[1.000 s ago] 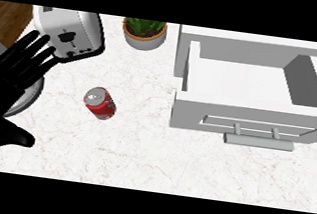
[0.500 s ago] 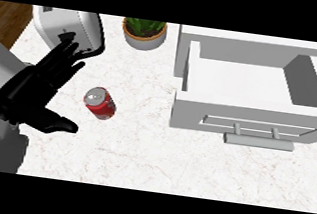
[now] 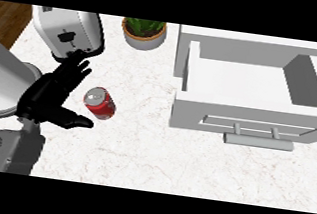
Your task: Pick up the can, place it into the drawer and close the drawer
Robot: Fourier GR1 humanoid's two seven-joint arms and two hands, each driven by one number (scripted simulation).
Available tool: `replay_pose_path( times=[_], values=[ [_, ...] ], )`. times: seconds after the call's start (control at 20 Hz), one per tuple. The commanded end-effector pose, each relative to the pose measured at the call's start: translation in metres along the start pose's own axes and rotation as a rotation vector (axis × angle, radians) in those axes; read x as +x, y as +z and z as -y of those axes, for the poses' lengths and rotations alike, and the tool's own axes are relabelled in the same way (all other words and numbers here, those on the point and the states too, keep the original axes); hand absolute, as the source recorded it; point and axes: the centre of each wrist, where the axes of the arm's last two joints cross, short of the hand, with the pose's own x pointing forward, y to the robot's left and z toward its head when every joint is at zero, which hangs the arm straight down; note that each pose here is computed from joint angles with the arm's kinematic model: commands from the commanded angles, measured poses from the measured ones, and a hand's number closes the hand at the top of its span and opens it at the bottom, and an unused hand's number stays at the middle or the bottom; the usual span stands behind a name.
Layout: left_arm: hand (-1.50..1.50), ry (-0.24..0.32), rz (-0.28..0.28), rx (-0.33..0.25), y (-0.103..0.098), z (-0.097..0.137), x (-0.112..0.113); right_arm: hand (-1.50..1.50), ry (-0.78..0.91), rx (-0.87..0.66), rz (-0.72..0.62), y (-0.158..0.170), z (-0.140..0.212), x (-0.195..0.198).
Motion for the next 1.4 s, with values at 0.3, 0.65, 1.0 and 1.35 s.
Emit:
replay_pose_path(
  times=[0.3,0.65,1.0,1.35],
  values=[
    [-1.50,-0.020,0.011,0.075,0.004,-0.029,-0.058,-1.50,-0.005,0.000,-0.009,0.010,-0.004,0.004],
    [-1.50,-0.017,-0.029,0.114,0.011,-0.056,-0.088,-1.50,0.008,-0.013,-0.002,-0.002,-0.001,0.006],
    [-1.50,-0.023,-0.052,0.111,-0.001,-0.064,-0.110,-1.50,-0.015,0.009,-0.009,0.002,0.007,-0.004],
    [-1.50,0.026,-0.072,0.099,-0.006,-0.043,-0.141,-1.50,-0.029,-0.005,0.006,0.013,0.005,0.012]
  ],
)
